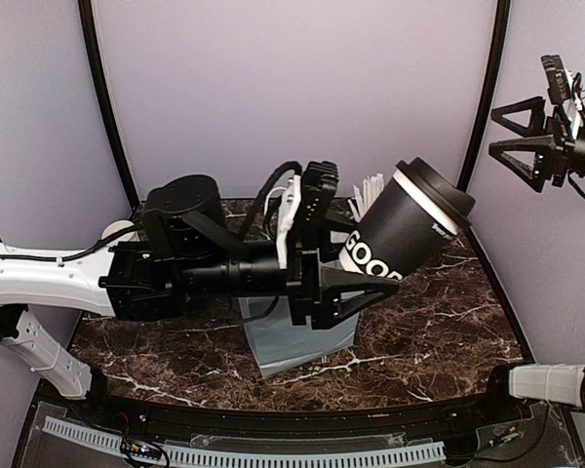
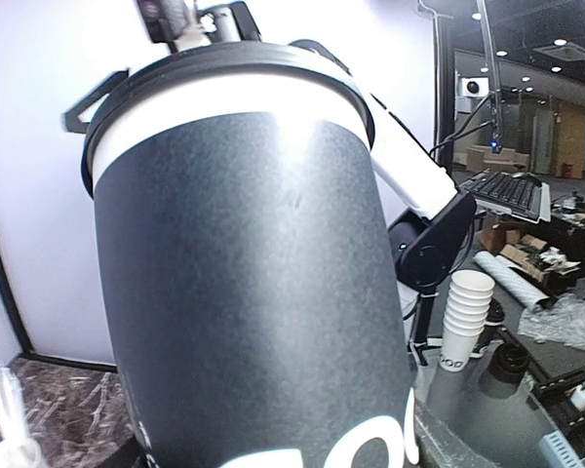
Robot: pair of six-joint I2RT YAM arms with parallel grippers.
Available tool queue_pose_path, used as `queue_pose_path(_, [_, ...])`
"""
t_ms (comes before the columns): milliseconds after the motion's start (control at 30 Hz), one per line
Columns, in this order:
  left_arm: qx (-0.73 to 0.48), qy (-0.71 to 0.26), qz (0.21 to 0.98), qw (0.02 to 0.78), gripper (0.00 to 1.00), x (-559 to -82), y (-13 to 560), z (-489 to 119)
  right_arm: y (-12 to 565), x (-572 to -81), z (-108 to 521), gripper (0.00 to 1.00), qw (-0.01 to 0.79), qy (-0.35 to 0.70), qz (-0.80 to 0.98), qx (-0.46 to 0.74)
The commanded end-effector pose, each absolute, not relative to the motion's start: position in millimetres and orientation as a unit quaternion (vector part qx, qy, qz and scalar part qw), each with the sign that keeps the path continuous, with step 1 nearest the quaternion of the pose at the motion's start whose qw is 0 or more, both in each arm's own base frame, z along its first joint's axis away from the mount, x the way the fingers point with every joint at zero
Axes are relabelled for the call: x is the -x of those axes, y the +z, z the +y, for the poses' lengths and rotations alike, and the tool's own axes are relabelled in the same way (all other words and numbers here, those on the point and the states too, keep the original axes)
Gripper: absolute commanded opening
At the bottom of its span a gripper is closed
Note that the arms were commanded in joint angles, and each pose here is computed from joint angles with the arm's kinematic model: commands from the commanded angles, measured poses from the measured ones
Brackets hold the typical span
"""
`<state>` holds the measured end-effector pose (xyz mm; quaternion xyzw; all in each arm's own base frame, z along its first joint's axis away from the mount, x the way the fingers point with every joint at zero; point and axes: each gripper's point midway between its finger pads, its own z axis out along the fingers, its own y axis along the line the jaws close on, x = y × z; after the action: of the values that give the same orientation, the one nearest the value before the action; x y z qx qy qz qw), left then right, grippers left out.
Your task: Pack the takeout coffee
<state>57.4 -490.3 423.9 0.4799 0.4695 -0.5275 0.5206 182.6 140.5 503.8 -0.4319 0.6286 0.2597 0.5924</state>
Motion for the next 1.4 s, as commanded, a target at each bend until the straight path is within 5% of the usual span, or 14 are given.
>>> queue_pose_path(0, [-0.474,-0.48,0.477,0.564,0.65,-69.7,423.2,-455.5,537.9,-159.4,161.7,0.96,0.58,0.384,0.551,0.46])
queue_pose_path(433, [-0.483,-0.309,0.557,0.601,0.65,-104.8,395.8,-369.9,507.9,-206.5,242.3,0.91,0.5,0.406,0.558,0.524])
queue_pose_path(667, [-0.491,-0.29,0.559,0.602,0.67,-104.9,396.5,-353.1,460.9,-166.7,295.1,0.96,0.427,0.374,0.531,0.629])
queue_pose_path(1367, [-0.528,-0.264,0.562,0.58,0.67,-106.1,368.4,-370.8,425.0,-113.8,346.4,0.99,0.308,0.392,0.535,0.682])
